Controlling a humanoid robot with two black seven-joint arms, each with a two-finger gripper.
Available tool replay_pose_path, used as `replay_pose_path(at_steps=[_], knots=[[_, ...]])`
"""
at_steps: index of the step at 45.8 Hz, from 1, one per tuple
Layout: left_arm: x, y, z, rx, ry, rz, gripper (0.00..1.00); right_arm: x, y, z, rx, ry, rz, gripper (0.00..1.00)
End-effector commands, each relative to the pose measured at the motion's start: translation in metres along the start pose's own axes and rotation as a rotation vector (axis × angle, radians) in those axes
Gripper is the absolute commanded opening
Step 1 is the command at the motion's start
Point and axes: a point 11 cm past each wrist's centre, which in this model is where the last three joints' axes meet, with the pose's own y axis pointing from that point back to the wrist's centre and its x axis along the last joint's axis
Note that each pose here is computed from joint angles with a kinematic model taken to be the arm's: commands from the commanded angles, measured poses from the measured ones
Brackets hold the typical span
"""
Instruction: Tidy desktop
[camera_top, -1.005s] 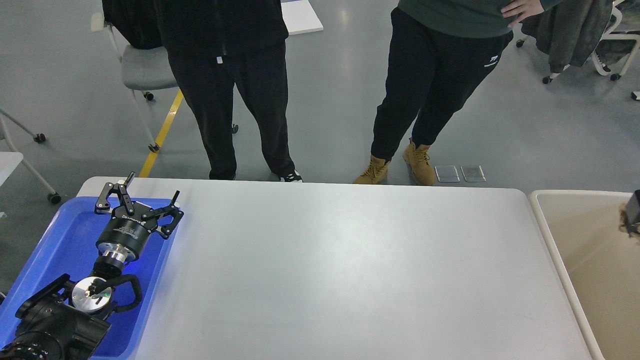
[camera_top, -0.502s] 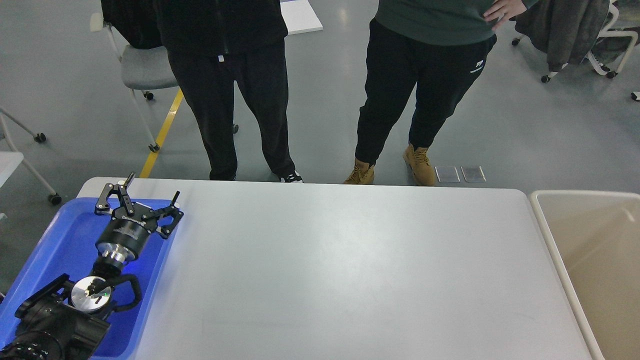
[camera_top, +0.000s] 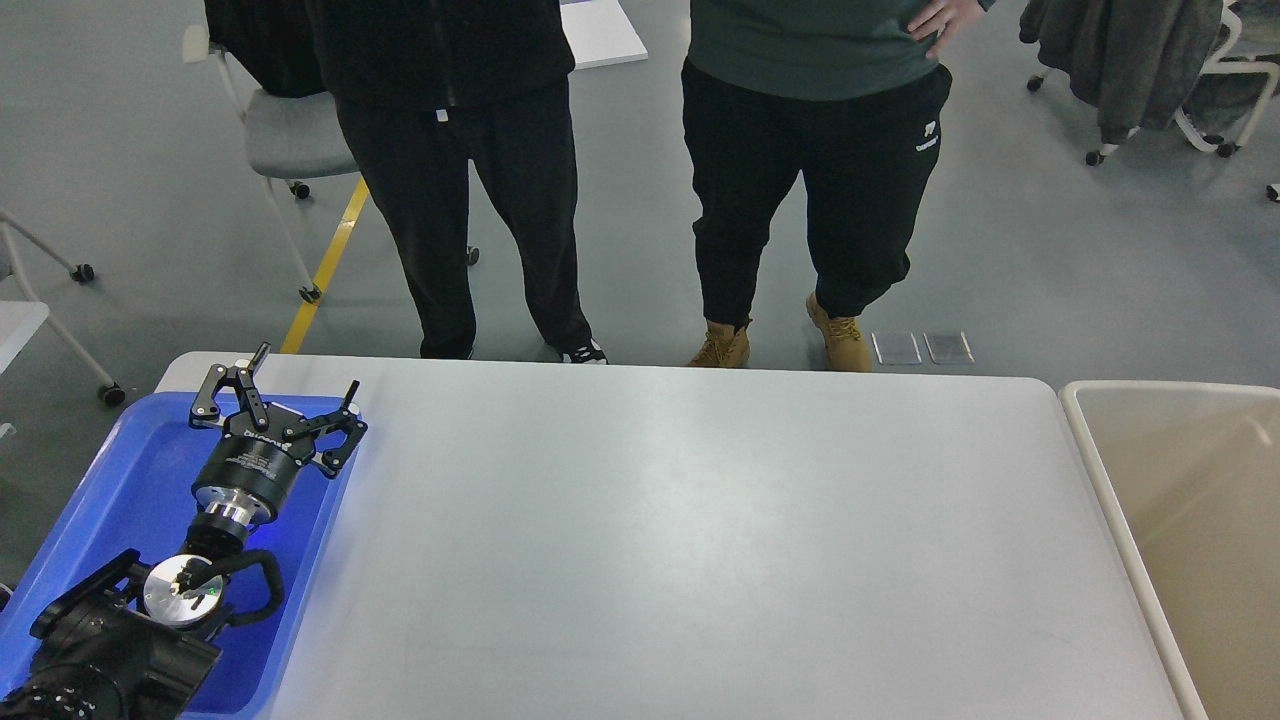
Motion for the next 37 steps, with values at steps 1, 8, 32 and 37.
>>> replay_pose_path(at_steps=[1, 8, 32, 37], knots=[[0.000, 0.000, 0.000, -0.001, 0.000, 0.000, 1.00, -0.090, 0.003, 0.062, -0.223, -0.275, -0.021, 0.00], [0.000, 0.000, 0.000, -0.001, 0.001, 0.000, 1.00, -0.130, 0.011, 0.076, -0.320, -0.430, -0.092, 0.00], [0.000, 0.000, 0.001, -0.005, 0.003, 0.000, 1.00, -0.167, 0.022, 0.101, -0.423, -0.657, -0.150, 0.74], [0.000, 0.000, 0.001, -0.004, 0.002, 0.000, 1.00, -0.169, 0.023, 0.103, -0.428, -0.677, -0.160, 1.00]])
